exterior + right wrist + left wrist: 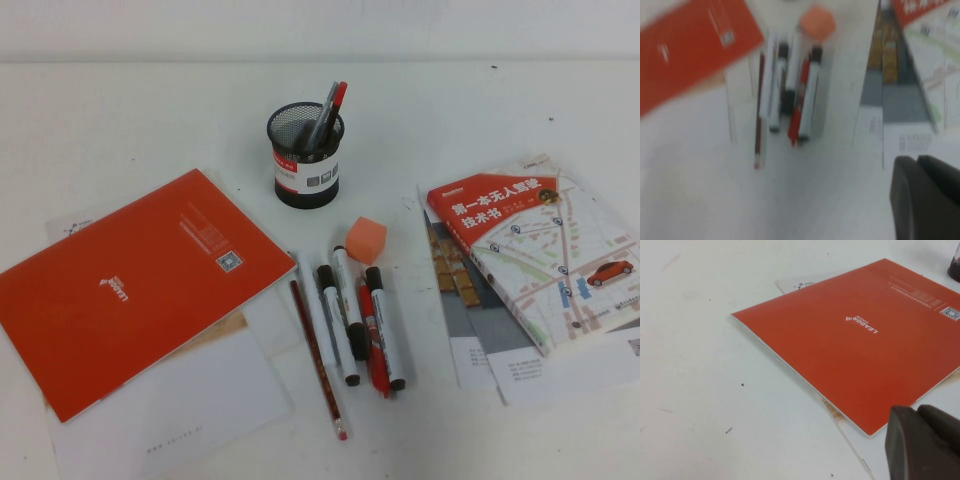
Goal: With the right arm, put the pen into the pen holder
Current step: Pick up the pen on the table
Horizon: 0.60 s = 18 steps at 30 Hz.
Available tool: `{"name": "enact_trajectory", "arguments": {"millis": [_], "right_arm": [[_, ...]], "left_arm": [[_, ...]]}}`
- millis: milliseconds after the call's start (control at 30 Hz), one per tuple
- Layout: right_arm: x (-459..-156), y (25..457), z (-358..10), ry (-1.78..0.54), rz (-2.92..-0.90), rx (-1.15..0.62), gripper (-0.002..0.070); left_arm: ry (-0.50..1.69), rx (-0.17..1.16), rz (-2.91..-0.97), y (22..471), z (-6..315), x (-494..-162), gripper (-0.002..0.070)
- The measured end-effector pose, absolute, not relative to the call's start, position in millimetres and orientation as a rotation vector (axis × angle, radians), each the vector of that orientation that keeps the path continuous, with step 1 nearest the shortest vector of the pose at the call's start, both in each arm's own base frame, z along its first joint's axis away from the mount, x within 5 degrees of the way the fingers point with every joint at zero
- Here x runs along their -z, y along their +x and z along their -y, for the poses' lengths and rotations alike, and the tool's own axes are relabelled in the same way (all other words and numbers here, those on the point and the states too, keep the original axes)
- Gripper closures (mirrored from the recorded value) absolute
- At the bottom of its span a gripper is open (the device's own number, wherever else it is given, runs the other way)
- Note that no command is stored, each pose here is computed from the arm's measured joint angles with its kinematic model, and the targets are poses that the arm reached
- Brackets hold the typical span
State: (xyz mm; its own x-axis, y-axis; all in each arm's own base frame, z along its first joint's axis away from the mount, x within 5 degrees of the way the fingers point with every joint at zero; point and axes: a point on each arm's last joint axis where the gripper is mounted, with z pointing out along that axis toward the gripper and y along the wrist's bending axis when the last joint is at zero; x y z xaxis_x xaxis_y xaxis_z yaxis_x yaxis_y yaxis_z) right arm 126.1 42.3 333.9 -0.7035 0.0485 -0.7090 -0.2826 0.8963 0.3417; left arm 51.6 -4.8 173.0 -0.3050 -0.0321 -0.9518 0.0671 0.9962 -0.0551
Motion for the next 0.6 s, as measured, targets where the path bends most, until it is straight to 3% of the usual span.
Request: {"name": "enact_trajectory", "arguments": {"millis": [267,500,600], "right_arm": [[-328.0,189.1,-67.0,-0.327,-2.638,-0.461,0.0696],[-306.3,235.5,-130.0,-0.569,-2.864,-0.035,0.0696],[-298.6,258.5,-163.6,-0.651,-2.862,-0.002,0.0696]], "left_arm": [[0.025,0.098,-1.878,51.6,4.8,-173.0,0.0678],[0.025,0.098,-1.878,51.6,4.8,-173.0,0.0678],[0.025,0.098,-1.878,51.6,4.8,-173.0,0.0678]]}}
